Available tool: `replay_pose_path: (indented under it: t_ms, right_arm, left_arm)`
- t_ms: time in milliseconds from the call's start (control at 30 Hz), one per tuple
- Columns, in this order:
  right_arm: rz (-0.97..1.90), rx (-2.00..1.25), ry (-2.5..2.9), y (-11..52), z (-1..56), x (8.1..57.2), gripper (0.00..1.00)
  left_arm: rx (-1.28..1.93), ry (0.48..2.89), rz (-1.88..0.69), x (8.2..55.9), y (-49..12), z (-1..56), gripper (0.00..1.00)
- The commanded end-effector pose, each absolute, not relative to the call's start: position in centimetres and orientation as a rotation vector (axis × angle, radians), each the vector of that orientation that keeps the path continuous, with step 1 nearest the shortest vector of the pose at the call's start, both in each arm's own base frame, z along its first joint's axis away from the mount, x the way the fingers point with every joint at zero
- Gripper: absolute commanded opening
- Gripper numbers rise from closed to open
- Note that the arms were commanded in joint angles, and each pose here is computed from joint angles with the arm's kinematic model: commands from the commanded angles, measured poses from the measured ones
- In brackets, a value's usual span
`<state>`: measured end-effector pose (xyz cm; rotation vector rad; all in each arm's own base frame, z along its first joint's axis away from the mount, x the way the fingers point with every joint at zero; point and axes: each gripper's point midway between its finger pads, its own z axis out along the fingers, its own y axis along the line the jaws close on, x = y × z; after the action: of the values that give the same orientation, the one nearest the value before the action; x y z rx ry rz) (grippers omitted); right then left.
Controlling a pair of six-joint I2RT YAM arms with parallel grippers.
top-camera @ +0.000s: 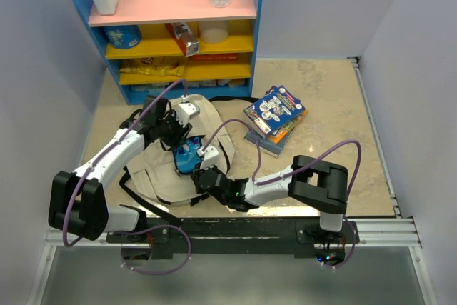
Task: Pack the student bag
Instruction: Adjust the stationery in the student bag.
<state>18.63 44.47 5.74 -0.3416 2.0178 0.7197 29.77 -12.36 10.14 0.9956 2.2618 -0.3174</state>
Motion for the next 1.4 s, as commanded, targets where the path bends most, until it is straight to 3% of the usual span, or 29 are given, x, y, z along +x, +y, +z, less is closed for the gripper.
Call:
replay_pose_path:
  t_ms: [0,333,533,567,633,667,767,1167,1367]
  right_arm:
    - [0.768,-0.268,1.967,44.6,8.0,19.2,0.0]
    - [0.768,-0.281,1.97,44.7,8.0,19.2,0.0]
    - [0.774,-0.278,1.972,44.8,8.0,19.1,0.0]
    - [0.778,-0.277,1.972,44.8,8.1,19.1,0.0]
    - [0.775,-0.274,1.97,44.8,8.2,19.2,0.0]
    - [0.776,-0.273,1.969,44.8,8.2,19.2,0.0]
    - [0.773,-0.268,1.964,44.7,8.4,19.3,0.0]
    - [0.713,-0.224,1.917,45.3,8.5,22.2,0.0]
    - [0.728,-0.169,1.812,46.9,11.7,25.0,0.0]
  left_arm:
    - [0.945,2.17,-0.278,31.7,-12.4,11.9,0.46]
    - [1.053,2.217,-0.359,29.8,-12.9,8.7,0.48]
    - [1.056,2.2,-0.278,30.7,-12.1,8.1,0.48]
    - [1.06,2.191,-0.276,30.9,-12.2,8.1,0.45]
    - [1.065,2.188,-0.274,31.0,-12.2,8.1,0.3]
    - [1.061,2.191,-0.271,31.2,-12.2,8.2,0.16]
    - [1.052,2.193,-0.259,31.3,-12.1,8.5,0.0]
    - [1.029,2.122,-0.359,30.3,-13.4,14.2,0.0]
    - [1.051,2.135,-0.407,28.8,-13.6,14.5,0.0]
